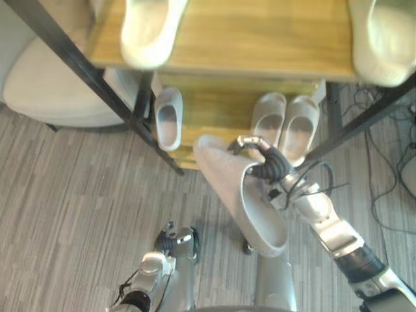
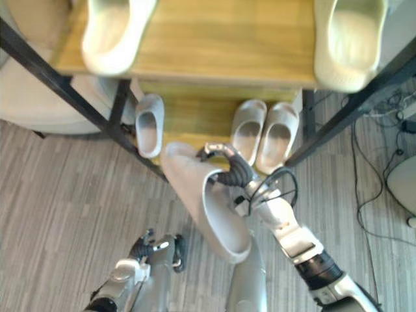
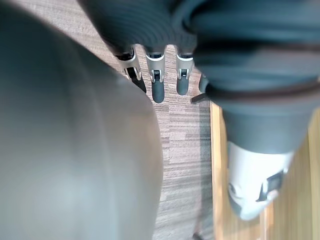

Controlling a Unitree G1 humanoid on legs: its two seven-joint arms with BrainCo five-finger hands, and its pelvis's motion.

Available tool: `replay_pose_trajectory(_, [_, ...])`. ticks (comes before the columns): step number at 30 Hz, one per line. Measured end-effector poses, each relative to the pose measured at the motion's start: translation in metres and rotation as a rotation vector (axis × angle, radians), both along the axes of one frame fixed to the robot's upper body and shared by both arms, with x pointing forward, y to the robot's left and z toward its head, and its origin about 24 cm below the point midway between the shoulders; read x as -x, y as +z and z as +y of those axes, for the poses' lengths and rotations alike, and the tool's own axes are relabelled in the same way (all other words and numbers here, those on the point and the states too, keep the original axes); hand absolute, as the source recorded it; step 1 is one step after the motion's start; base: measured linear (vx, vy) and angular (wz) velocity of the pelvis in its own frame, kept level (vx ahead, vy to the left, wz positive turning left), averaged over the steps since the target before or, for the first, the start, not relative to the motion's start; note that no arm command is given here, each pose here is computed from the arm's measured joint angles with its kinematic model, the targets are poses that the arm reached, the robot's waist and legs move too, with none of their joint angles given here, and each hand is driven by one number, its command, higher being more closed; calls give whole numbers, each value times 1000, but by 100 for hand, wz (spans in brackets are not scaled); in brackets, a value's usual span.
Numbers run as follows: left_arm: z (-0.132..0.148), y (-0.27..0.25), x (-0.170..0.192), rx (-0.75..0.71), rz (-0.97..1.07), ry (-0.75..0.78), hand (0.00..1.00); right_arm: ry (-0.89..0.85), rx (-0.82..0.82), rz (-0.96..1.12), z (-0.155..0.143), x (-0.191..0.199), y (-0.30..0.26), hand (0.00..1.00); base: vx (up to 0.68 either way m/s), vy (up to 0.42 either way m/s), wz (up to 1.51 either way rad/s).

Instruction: Organize the slippers on the shoe rack

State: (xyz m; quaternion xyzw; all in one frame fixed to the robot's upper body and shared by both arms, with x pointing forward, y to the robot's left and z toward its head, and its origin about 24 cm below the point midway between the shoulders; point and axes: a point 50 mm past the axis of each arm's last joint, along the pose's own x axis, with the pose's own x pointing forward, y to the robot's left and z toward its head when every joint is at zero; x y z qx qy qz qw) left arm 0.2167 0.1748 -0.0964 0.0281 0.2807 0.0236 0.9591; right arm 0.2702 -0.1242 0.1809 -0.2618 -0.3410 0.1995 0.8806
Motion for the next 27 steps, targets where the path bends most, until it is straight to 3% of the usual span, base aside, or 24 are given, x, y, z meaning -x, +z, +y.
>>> replay_pose_trajectory(12, [-4,40,-8,97,-249,34,0,-321,-82,-254,-24,-44,62,100,-68,-26,12])
replay_pose_trajectory(18, [-8,48,-7,144,-299,53,0,-551,-185,-276,-48,-73,87,100,2,-31,19])
replay_pose_trajectory(27, [-8,52,-6,166,-332,62,0,-735,-324,-211,-66,-101,104,100,20,-11,11])
